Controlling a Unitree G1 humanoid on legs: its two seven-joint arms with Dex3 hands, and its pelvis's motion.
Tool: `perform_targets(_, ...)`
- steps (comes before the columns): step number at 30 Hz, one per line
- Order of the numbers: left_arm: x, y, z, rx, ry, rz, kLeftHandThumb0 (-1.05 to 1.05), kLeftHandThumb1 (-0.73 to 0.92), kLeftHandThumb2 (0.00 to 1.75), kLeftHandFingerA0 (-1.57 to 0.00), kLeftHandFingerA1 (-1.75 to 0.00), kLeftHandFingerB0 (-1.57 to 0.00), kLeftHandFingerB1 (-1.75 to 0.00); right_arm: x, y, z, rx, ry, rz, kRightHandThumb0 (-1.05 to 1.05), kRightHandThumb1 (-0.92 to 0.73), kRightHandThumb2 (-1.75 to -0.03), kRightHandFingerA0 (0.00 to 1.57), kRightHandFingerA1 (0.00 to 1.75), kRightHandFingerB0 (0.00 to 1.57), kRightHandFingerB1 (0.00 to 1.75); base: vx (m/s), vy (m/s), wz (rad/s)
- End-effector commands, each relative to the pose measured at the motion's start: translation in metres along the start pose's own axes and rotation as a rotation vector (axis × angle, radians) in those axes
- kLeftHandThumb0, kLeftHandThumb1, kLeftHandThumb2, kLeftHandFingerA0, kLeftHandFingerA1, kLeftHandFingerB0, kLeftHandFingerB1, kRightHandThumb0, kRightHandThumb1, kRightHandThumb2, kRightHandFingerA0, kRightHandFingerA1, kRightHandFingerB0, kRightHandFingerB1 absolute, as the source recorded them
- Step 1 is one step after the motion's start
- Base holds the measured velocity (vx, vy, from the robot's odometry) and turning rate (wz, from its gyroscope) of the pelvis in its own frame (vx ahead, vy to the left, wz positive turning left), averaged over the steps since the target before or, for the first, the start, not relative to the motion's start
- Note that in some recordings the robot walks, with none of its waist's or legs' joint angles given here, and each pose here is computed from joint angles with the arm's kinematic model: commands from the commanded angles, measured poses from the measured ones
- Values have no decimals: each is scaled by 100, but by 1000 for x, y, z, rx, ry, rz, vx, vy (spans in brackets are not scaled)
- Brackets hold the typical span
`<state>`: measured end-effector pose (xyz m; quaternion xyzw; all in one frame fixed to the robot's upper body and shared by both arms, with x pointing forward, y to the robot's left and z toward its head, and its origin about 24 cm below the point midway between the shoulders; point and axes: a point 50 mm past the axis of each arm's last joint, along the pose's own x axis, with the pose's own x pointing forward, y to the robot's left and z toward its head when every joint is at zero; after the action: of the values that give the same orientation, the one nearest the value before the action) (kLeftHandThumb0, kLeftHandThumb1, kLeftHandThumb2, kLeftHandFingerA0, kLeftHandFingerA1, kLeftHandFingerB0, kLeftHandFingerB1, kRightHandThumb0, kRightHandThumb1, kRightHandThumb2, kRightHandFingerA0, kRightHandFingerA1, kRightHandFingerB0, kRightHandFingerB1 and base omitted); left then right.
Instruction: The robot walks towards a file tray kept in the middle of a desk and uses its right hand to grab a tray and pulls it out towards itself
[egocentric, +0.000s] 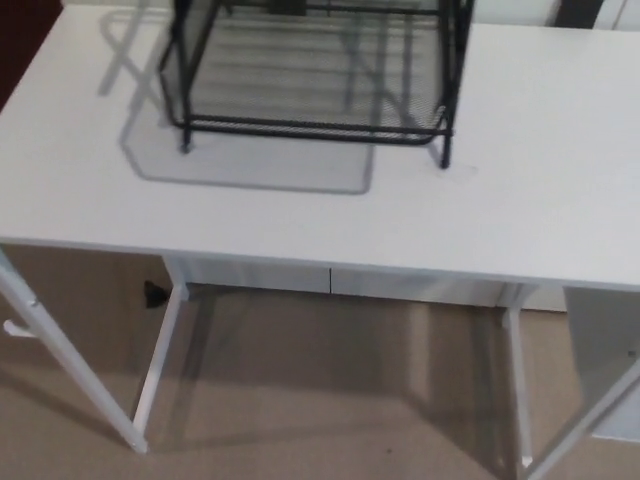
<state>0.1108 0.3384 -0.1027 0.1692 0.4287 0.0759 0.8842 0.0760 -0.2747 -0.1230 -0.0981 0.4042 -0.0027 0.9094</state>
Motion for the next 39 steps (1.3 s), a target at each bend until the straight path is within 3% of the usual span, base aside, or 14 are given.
perform_targets(1, -1, 1, -2, -1, -5, -5, -50, 46, 71, -36, -74, -27, -57, -2, -6, 1, -18, -7, -12, -52, -64, -59, 44, 54, 26, 34, 214, -315, -39)
perform_targets(11, -8, 2, -16, -12, 31, -6, -47, 46, 72, -37, -73, -28, -57, -8, -1, -9, -29, 19, 9, -49, -67, -60, 45, 58, 28, 39, 159, -57, 5)
perform_targets(18, -9, 1, -15, -5, 23, -9, -51, 46, 70, -40, -75, -29, -58, -9, -1, -10, -48, 19, 13, -50, -66, -60, 45, 56, 29, 38, 114, 198, -6)
perform_targets(20, -8, 1, -15, -13, 28, -9, -49, 44, 71, -40, -73, -28, -58, -8, -1, -10, -54, 23, 14, -51, -66, -60, 45, 55, 30, 38, 84, 233, 2)
perform_targets(21, -9, 1, -16, -10, 30, -8, -50, 36, 89, -45, -72, -27, -60, -9, -1, -10, -57, 24, 15, -51, -66, -60, 44, 55, 30, 38, 105, 149, 1)
perform_targets(31, -15, 3, -26, 31, 43, -15, -52, 36, 90, -48, -73, -28, -61, -14, 3, -20, -74, 57, 37, -50, -66, -60, 43, 54, 29, 38, 20, 1, 0)
perform_targets(32, -16, 3, -27, 21, 42, -21, -53, 36, 90, -47, -74, -27, -62, -14, 3, -20, -76, 58, 33, -55, -54, -87, 42, 62, 26, 51, 36, -115, 0)
perform_targets(33, -16, 3, -27, 15, 44, -22, -55, 35, 89, -48, -74, -27, -62, -14, 3, -20, -84, 61, 36, -49, -66, -60, 43, 54, 29, 39, 48, -136, -14)
perform_targets(36, -17, 3, -28, 17, 43, -25, -54, 34, 90, -50, -76, -29, -63, -16, 5, -20, -124, 54, 16, -52, -66, -60, 53, 60, 31, 35, 38, 157, -8)
perform_targets(37, -16, 3, -28, 15, 45, -23, -53, 34, 89, -51, -76, -29, -63, -17, 6, -20, -126, 53, 17, -57, -54, -87, 48, 65, 26, 47, 27, 179, -3)
perform_targets(38, -16, 3, -28, 16, 47, -20, -53, 35, 90, -51, -75, -28, -62, -18, 7, -20, -126, 53, 18, -51, -66, -60, 52, 60, 32, 33, 0, 0, 0)
perform_targets(39, -17, 3, -28, 23, 44, -22, -53, 35, 90, -51, -75, -28, -62, -18, 7, -20, -123, 53, 18, -51, -66, -60, 52, 60, 32, 33, 0, 0, 0)
